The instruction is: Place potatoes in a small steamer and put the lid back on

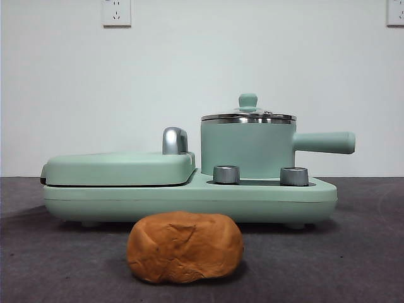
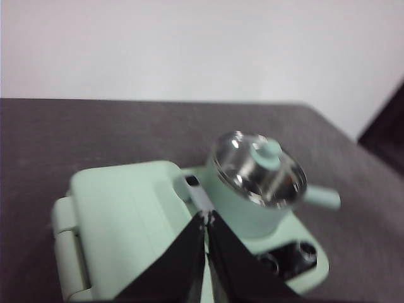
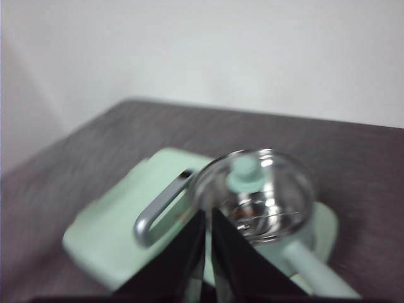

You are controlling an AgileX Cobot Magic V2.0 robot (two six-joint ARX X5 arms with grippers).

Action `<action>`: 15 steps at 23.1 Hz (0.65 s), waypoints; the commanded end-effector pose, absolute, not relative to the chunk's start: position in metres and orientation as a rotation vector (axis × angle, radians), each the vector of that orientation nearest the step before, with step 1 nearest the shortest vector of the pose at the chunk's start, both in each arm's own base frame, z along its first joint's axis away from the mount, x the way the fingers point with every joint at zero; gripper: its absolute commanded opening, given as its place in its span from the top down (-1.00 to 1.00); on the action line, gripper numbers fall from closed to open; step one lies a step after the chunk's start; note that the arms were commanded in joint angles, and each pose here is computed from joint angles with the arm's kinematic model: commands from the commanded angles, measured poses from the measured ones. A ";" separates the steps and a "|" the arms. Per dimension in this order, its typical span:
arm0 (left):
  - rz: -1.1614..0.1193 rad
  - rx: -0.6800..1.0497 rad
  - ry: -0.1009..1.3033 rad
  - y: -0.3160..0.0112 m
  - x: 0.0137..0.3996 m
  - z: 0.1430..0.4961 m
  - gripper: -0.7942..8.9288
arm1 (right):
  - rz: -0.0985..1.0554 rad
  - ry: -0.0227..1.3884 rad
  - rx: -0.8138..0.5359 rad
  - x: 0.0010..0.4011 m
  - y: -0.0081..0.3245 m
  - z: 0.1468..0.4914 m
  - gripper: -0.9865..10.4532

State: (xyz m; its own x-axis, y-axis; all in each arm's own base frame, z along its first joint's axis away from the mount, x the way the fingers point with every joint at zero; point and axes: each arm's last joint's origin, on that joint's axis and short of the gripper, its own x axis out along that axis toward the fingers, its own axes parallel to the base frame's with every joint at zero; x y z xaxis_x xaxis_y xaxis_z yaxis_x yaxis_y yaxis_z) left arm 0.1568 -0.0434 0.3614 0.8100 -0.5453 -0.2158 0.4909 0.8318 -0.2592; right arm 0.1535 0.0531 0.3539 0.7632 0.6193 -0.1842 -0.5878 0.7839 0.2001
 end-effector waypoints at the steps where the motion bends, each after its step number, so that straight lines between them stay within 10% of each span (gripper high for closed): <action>1: -0.633 -0.023 0.244 -0.051 0.158 0.368 0.82 | 0.721 0.236 -0.003 0.156 0.066 0.354 0.80; 11: -0.827 0.265 0.343 -0.072 0.145 0.350 0.81 | 0.861 0.315 -0.256 0.150 0.101 0.336 0.80; 15: -0.846 0.268 0.347 -0.074 0.144 0.349 0.23 | 0.892 0.308 -0.270 0.147 0.105 0.336 0.49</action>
